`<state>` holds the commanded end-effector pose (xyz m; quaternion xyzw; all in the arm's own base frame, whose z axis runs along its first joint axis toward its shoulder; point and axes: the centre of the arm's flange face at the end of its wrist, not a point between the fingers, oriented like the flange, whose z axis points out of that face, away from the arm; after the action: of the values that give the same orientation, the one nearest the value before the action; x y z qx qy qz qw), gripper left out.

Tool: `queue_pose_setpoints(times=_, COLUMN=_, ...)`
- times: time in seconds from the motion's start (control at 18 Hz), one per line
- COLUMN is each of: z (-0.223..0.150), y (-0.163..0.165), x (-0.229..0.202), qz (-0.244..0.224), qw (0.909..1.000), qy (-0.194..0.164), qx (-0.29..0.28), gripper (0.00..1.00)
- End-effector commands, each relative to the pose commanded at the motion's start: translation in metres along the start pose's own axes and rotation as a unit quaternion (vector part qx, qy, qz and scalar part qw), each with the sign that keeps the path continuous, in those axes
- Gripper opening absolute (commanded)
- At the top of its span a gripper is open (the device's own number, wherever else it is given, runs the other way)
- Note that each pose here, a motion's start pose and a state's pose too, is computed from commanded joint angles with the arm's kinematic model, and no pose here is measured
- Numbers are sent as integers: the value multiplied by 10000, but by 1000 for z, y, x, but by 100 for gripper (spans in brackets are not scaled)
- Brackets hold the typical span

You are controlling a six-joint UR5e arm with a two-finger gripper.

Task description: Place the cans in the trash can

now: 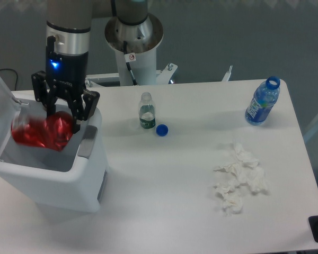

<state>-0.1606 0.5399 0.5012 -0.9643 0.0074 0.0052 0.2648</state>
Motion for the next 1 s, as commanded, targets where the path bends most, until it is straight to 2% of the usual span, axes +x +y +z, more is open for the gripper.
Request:
queue_pose_setpoints(times=0.11, z=-1, y=-1, x=0, qz=12, qw=10000, qy=-7, qx=13, gripper=81)
queue_pose_setpoints(times=0.22, z=-5, y=-2, x=0, qz=34, qw=10000, qy=-33, qx=57, gripper=94)
queue_pose_setpoints(times=0.39, z=-20, y=-8, x=-2, qz=55, qw=9997, qy=-125, qx=200, gripper=100)
queue_pose_setpoints(times=0.5, z=-32, y=-9, x=-9, qz=11, qw=9994, qy=-218, qx=280, gripper=100)
queue_pose_setpoints(times=0.78, z=-57, y=6, x=-60, qz=-184, qw=9971, qy=-626, qx=380, gripper=100)
queue_pose_setpoints(times=0.89, z=-58, y=13, x=-77, qz=-29, qw=9962, qy=-836, qx=240, gripper=100)
queue_pose_setpoints(times=1.0, z=-52, y=22, x=-93, qz=378, qw=9923, qy=-1174, qx=-146, gripper=100)
